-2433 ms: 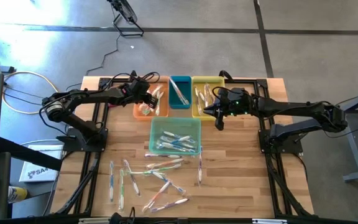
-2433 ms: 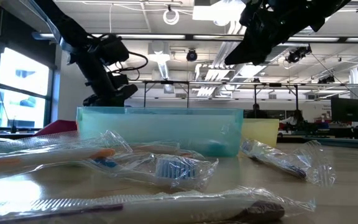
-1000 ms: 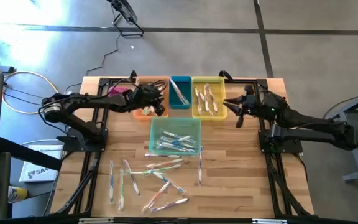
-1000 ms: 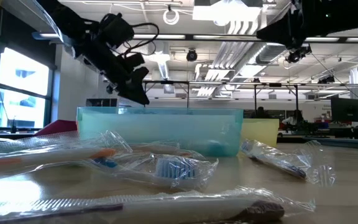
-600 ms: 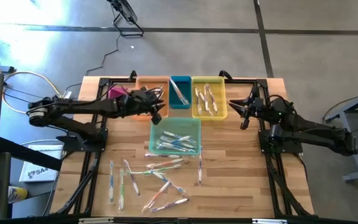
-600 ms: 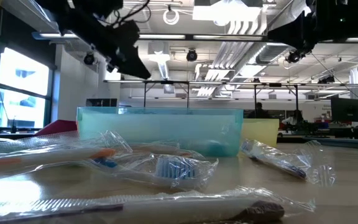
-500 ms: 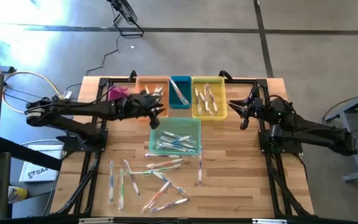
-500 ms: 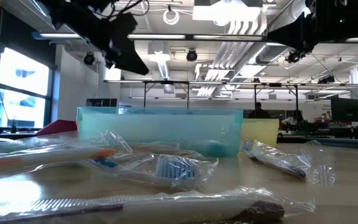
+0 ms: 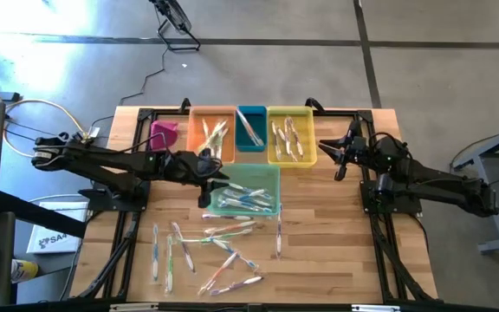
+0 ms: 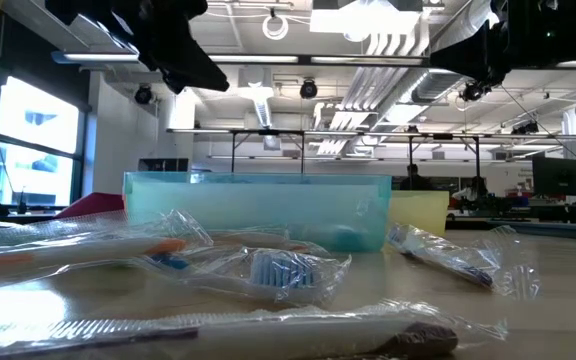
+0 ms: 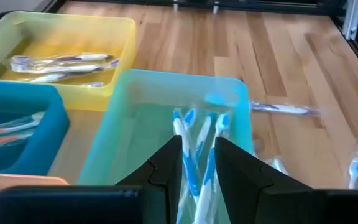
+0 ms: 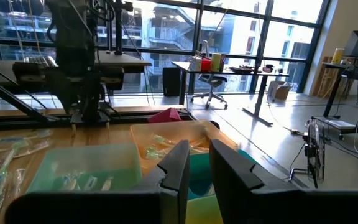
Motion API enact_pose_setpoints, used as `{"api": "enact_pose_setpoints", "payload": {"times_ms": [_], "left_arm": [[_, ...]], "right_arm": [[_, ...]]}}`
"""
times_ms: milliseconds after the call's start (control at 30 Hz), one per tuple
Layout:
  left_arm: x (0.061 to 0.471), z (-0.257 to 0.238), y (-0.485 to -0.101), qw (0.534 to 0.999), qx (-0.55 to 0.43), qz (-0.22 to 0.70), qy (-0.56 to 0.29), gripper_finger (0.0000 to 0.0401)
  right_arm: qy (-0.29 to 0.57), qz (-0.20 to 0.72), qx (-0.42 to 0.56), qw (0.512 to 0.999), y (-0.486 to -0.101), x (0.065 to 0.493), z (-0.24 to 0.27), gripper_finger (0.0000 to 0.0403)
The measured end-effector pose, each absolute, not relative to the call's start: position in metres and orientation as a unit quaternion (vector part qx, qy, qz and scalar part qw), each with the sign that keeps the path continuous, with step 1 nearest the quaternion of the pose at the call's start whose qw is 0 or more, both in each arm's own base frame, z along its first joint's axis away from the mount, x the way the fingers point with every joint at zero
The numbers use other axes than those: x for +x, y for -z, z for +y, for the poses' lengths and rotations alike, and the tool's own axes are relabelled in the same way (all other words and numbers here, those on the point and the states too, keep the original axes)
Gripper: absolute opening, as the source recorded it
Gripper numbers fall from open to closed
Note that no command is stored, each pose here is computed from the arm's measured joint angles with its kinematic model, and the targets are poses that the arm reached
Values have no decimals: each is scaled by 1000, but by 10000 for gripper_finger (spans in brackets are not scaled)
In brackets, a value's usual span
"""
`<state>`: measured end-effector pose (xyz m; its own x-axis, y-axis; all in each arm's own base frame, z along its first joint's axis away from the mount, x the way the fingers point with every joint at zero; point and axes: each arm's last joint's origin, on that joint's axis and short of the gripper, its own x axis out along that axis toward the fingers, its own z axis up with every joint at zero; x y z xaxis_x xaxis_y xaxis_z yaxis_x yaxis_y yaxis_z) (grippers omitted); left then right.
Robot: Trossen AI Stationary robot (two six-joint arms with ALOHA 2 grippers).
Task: Pick & Place Toothbrushes
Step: Put the green toothbrush into the orange bin
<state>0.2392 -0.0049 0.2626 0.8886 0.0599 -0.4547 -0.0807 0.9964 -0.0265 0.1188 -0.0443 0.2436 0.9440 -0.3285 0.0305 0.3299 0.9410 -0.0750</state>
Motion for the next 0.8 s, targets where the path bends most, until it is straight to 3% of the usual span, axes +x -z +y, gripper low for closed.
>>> {"api": "enact_pose_setpoints", "payload": {"times_ms": [467, 800], "left_arm": [[240, -10, -261, 971, -28, 237, -28, 90], [238, -17, -262, 954, -149, 252, 65, 90]], "right_arm": [[165, -17, -28, 986, -245, 119, -44, 55], [166, -16, -28, 986, -245, 119, -44, 55]]}}
